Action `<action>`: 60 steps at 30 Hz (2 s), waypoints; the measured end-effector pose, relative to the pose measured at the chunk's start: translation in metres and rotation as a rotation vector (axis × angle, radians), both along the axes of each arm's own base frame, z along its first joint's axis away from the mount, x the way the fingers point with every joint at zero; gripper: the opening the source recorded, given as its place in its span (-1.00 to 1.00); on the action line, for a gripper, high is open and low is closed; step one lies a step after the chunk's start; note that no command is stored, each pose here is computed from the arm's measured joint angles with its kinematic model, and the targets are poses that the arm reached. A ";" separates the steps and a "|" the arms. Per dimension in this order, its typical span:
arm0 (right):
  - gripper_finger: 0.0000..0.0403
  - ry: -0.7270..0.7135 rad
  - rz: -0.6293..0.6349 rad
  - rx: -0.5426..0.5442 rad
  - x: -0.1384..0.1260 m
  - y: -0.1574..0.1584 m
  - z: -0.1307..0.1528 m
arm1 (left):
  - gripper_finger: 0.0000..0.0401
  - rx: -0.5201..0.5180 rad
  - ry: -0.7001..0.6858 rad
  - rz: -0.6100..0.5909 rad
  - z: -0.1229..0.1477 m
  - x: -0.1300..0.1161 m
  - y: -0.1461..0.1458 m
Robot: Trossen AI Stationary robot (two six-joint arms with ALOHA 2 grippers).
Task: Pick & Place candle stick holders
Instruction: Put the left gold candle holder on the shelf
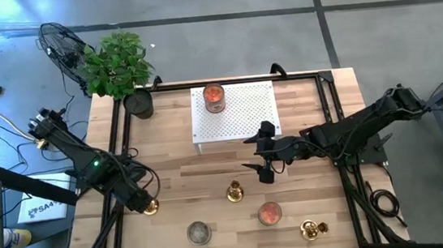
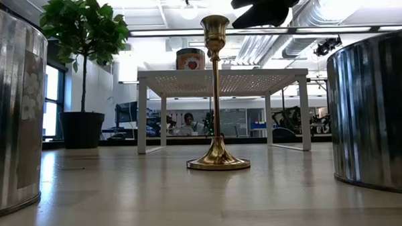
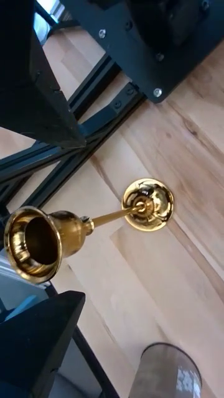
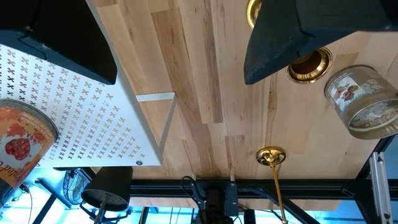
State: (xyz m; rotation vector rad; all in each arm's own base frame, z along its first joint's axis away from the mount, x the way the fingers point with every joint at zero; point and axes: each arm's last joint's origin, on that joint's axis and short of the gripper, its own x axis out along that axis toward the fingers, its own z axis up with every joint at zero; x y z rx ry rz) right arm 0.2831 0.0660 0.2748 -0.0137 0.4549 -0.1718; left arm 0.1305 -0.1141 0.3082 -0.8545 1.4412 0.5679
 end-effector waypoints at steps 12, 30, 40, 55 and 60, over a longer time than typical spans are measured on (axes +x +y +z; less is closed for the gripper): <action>0.72 0.000 -0.002 0.003 0.000 0.000 0.000 | 0.93 0.024 -0.005 0.005 0.000 0.000 0.001; 0.72 0.000 -0.001 0.002 0.000 0.000 0.000 | 0.52 0.003 -0.012 0.032 0.000 0.001 0.000; 0.72 0.002 0.010 0.011 0.000 0.000 0.000 | -0.30 -0.025 0.023 0.021 -0.006 0.003 -0.004; 0.72 0.002 0.024 0.045 0.000 0.001 0.000 | -0.31 -0.043 0.024 0.014 -0.009 0.004 -0.005; 0.72 0.001 0.024 0.045 0.000 0.001 0.000 | -0.35 -0.036 0.011 0.001 -0.009 0.004 -0.005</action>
